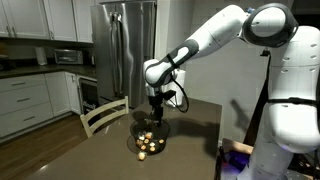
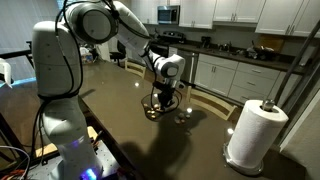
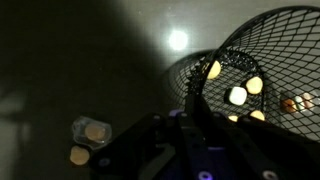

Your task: Move the black basket to the centre of the table

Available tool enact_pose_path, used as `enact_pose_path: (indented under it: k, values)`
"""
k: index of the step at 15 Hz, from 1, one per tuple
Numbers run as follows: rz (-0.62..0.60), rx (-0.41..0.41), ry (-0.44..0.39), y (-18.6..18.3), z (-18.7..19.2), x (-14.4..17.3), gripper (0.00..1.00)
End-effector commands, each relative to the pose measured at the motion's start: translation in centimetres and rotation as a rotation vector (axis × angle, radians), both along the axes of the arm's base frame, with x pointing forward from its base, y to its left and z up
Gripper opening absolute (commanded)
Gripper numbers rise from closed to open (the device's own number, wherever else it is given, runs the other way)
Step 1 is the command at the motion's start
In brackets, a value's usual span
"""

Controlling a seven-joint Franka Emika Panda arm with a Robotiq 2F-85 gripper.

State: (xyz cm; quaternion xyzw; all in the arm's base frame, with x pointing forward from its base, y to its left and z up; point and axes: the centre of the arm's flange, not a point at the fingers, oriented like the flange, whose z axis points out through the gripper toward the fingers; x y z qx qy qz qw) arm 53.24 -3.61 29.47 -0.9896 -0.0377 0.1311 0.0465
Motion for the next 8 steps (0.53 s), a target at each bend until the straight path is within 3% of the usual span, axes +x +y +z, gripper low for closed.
enact_pose_path:
  k: [1, 4, 5, 6, 8]
  values:
    - [0.01, 0.029, -0.029, -2.0, -0.5, -4.2, 0.01]
    - [0.007, 0.035, -0.038, -2.9, -0.8, -5.6, 0.01]
    - [0.013, 0.037, -0.04, -2.9, -0.8, -5.8, 0.31]
    - [0.013, 0.036, -0.04, -3.0, -0.7, -6.1, 0.32]
    - [0.02, 0.038, -0.035, -3.0, -0.8, -6.4, 0.44]
